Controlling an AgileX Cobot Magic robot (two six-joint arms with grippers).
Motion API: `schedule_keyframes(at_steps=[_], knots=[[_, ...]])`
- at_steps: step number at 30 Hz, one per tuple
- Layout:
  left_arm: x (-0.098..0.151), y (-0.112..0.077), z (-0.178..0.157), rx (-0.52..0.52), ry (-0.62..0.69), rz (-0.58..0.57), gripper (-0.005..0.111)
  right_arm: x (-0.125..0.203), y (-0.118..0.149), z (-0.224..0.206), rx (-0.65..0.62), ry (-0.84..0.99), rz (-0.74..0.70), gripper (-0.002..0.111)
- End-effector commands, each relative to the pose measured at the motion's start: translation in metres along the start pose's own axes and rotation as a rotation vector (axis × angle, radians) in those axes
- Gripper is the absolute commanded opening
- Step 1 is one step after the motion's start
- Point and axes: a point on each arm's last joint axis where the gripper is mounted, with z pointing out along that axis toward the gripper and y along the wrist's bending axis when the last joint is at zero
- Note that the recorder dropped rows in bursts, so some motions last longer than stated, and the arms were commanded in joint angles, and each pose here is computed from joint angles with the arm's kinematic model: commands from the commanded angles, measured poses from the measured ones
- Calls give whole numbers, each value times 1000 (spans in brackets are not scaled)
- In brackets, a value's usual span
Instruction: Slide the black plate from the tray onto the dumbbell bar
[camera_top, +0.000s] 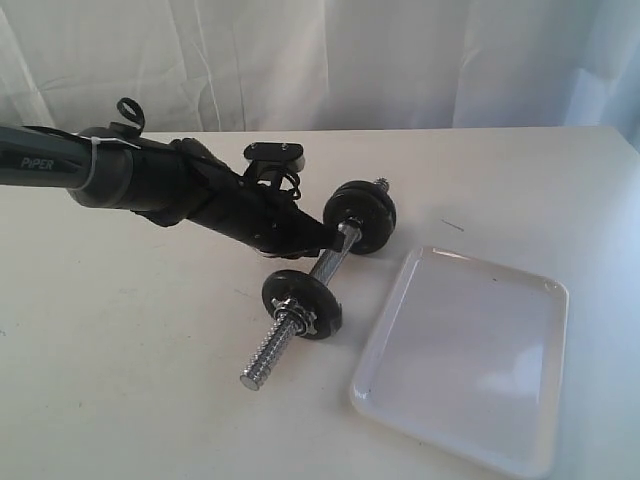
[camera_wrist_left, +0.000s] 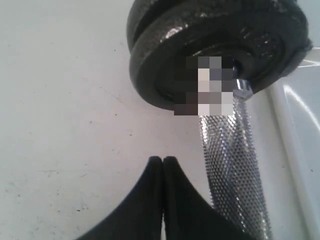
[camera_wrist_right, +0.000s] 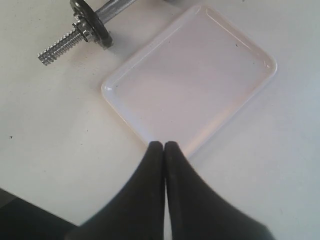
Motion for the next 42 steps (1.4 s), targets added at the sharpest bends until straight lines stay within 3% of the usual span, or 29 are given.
schedule_keyframes(at_steps=[1,10,42], knots=[[-1,0,-1,-25,-14,39,0,1,0,-1,5,-6,-11,0],[-3,10,-4,-41,-20,25,0,1,0,-1,5,-6,-11,0],[-1,9,-4,-32,-3,39,0,1,0,-1,5,-6,-11,0]])
